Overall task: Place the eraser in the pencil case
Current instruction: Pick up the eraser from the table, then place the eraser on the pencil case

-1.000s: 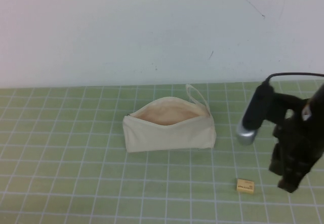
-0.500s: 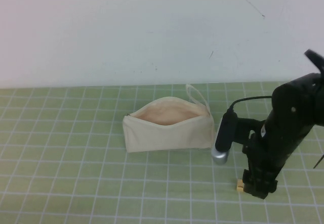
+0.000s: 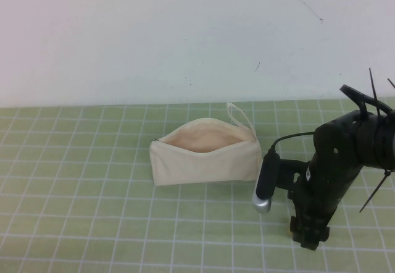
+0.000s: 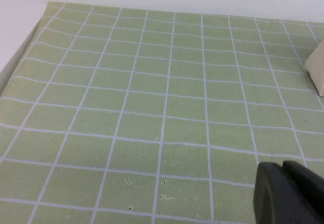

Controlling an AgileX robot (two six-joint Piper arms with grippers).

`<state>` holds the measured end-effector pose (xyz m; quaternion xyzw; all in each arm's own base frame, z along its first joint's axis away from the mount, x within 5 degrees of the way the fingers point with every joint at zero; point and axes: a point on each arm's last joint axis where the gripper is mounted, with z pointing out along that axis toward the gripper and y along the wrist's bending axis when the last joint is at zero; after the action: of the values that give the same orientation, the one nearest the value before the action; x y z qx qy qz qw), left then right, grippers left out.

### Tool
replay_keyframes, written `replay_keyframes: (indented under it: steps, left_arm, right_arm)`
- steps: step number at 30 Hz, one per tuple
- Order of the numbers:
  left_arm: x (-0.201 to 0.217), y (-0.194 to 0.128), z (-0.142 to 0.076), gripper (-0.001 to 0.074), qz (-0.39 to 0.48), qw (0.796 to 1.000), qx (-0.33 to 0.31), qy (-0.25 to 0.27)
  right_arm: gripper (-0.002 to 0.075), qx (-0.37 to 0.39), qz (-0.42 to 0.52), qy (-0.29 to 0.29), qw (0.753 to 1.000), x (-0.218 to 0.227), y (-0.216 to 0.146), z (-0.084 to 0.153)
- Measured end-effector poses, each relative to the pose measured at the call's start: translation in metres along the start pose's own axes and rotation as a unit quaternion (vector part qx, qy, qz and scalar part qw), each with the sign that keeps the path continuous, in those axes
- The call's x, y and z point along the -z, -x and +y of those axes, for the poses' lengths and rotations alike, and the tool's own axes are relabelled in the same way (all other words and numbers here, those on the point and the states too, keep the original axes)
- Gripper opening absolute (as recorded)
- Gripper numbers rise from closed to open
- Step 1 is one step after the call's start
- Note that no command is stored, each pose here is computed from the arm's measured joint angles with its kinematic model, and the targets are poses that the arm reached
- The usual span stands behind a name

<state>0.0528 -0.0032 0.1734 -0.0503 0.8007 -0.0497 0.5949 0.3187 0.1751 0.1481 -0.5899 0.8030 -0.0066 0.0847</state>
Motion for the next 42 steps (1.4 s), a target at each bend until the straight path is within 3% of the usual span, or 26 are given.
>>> replay_keyframes:
  steps: [7, 17, 23, 32, 37, 42]
  left_arm:
    - [0.000, 0.000, 0.000, -0.0004, 0.000, 1.000, 0.000, 0.000]
    - [0.000, 0.000, 0.000, -0.0004, 0.000, 1.000, 0.000, 0.000]
    - [0.000, 0.000, 0.000, -0.0004, 0.000, 1.000, 0.000, 0.000]
    - [0.000, 0.000, 0.000, -0.0004, 0.000, 1.000, 0.000, 0.000]
    - [0.000, 0.000, 0.000, -0.0004, 0.000, 1.000, 0.000, 0.000]
    - [0.000, 0.000, 0.000, -0.0004, 0.000, 1.000, 0.000, 0.000]
  right_arm:
    - [0.0339, 0.009, 0.001, -0.009, 1.000, -0.001, 0.000, -0.002]
    - [0.0207, 0.009, -0.005, -0.015, 1.000, 0.000, 0.001, -0.003]
    - [0.0206, -0.002, 0.002, -0.008, 1.000, 0.016, 0.006, -0.007]
    - [0.0206, -0.043, -0.049, -0.044, 0.997, 0.099, 0.025, -0.022]
    - [0.0206, -0.080, -0.150, -0.032, 0.985, 0.135, 0.046, -0.024]
    - [0.0206, -0.120, -0.283, -0.038, 0.951, 0.154, 0.074, -0.034]
